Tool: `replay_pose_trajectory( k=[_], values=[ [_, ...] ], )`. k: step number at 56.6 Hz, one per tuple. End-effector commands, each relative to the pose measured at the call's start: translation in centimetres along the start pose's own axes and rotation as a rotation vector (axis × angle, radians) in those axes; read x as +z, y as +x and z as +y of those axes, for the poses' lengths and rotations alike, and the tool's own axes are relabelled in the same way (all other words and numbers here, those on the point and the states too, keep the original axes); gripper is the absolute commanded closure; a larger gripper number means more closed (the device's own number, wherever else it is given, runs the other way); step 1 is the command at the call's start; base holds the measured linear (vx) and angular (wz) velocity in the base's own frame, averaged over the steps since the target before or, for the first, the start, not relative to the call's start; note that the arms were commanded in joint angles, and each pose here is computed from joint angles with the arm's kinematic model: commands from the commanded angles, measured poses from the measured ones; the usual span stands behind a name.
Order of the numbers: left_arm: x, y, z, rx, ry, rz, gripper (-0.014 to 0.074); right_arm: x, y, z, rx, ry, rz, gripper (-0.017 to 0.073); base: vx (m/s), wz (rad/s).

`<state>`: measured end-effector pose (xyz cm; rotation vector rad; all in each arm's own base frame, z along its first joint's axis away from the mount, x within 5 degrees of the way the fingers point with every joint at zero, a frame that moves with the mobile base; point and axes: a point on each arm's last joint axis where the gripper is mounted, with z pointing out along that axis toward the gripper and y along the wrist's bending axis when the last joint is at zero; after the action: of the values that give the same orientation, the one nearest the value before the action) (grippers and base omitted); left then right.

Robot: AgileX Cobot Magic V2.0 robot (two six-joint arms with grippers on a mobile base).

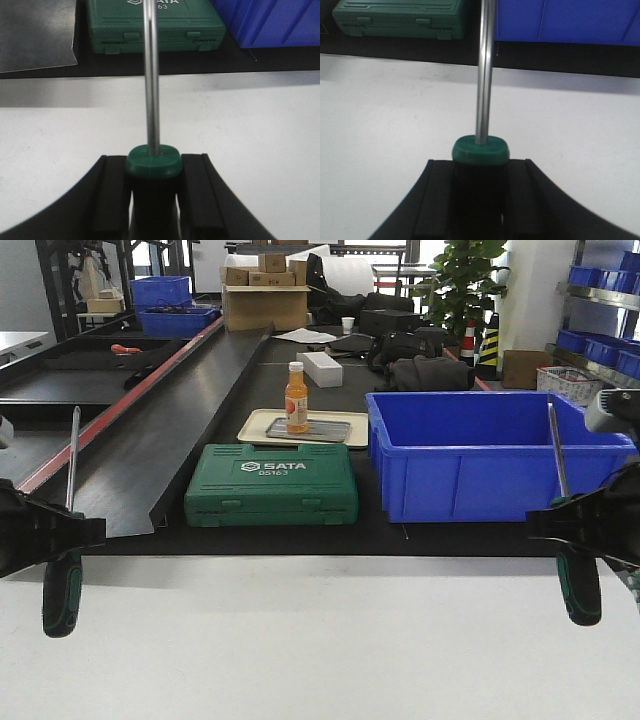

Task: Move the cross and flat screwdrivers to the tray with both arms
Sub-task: 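Lift both screwdrivers upright off the table with both grippers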

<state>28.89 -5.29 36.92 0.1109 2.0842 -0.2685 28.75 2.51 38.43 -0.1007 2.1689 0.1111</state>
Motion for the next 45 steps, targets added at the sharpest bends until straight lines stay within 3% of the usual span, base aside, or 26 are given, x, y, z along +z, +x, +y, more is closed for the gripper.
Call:
replay_pose_trajectory(
  k=[1, 45],
  values=[
    [-1.68, -1.96, -0.43, -0.009, 0.009, -0.144, 0.0597, -1.76, -1.71, 0.07, -0.004, 0.003, -0.136, 0.0568, 0.00, 0.00],
    [-1.68, -1.96, -0.43, -0.009, 0.009, -0.144, 0.0597, -1.76, -1.70, 0.07, -0.004, 0.003, -0.135, 0.0568, 0.00, 0.00]
  ],
)
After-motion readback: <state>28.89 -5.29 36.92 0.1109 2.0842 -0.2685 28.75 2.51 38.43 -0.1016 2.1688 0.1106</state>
